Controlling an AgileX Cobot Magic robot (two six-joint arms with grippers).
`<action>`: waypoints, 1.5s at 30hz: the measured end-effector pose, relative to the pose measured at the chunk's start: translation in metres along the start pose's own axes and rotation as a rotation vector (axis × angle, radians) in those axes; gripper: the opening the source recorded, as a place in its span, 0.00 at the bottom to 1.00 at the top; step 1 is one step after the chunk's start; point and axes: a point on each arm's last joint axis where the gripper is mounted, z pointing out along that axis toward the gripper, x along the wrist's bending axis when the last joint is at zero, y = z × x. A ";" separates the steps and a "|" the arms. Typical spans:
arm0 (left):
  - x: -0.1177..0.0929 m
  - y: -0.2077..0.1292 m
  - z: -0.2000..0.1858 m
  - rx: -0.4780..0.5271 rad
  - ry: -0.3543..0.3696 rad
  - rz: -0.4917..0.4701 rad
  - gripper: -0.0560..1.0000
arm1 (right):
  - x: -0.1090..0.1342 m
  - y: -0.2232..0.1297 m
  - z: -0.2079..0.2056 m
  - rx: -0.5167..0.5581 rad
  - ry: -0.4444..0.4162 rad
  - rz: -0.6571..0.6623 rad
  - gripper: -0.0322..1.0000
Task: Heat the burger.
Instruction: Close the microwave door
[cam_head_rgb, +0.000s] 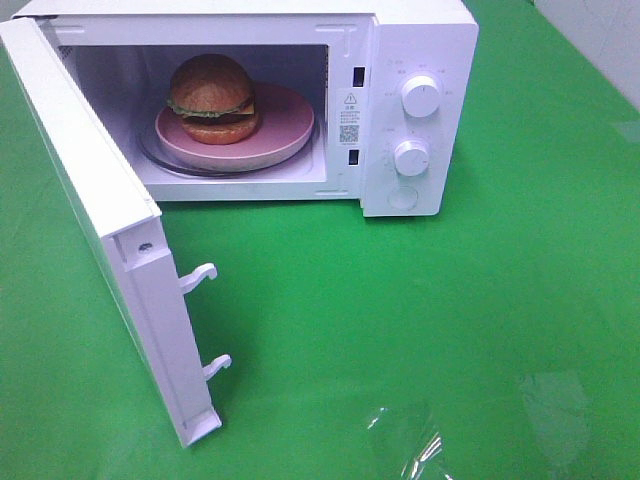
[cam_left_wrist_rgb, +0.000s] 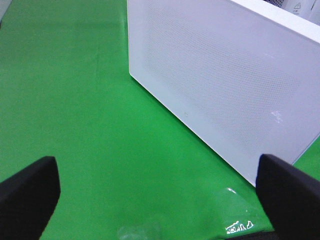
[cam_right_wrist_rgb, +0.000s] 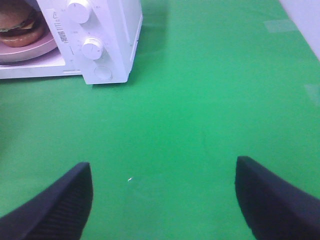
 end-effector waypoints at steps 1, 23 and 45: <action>0.000 0.000 0.000 0.000 0.000 0.000 0.98 | 0.000 0.000 0.000 0.000 0.000 0.000 0.77; 0.000 0.000 0.000 0.000 0.000 0.000 0.98 | 0.000 0.000 0.000 -0.002 -0.026 0.013 0.76; 0.000 0.000 0.000 0.000 0.000 0.000 0.98 | 0.000 0.000 0.000 -0.002 -0.026 0.014 0.76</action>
